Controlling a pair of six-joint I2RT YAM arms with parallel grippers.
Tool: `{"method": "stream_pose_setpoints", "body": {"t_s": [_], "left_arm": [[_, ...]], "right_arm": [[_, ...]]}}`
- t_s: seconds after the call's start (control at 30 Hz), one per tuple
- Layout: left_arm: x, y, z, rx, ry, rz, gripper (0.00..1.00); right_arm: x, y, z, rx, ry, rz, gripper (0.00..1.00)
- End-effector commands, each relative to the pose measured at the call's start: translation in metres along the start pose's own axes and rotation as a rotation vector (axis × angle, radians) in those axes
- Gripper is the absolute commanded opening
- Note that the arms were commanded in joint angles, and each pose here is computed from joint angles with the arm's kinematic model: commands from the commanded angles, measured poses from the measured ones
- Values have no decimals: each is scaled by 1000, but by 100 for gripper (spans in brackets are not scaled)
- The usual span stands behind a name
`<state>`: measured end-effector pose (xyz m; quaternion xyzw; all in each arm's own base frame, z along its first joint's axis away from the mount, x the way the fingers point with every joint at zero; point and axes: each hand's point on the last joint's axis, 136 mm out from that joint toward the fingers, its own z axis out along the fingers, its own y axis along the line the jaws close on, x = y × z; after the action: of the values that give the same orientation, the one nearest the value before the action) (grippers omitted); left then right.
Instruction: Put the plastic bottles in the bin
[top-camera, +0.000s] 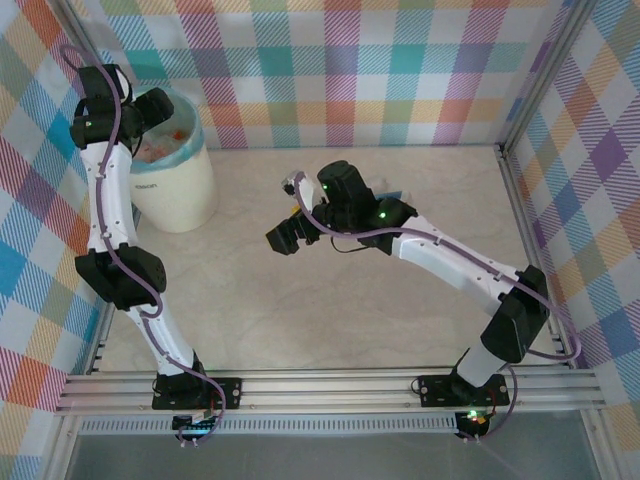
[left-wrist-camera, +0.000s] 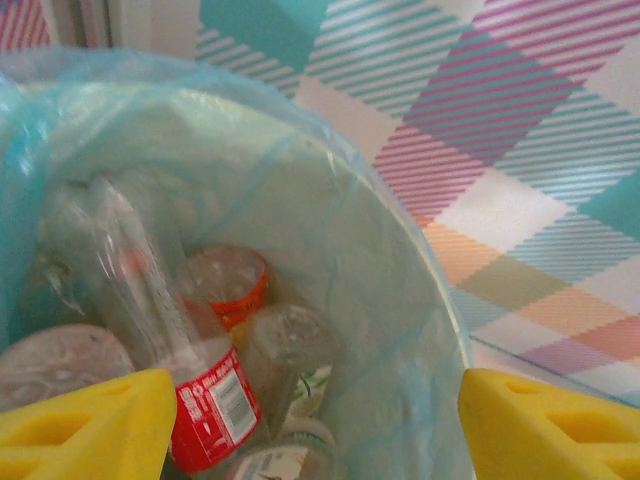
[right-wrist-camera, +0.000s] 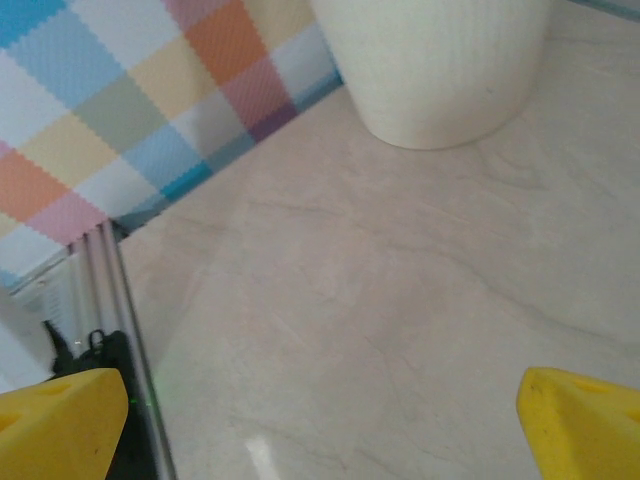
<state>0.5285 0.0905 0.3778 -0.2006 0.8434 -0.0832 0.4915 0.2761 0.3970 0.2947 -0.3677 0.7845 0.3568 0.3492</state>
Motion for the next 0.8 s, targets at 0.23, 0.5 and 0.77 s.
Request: {"method": "stream_pose_setpoints", "body": {"t_s": [0.23,0.5,0.77], "left_arm": [[10,-94,-63,153,-46,144,74],[58,-178,-114,289,-110,361,74],[147,-230,-151,409,-97,524,74]], "right_arm": [[17,-133,-19,345,101,233,100],[54,-239,-58,550,63,620,97],[110,-314,-74,687,33,938,96]]}}
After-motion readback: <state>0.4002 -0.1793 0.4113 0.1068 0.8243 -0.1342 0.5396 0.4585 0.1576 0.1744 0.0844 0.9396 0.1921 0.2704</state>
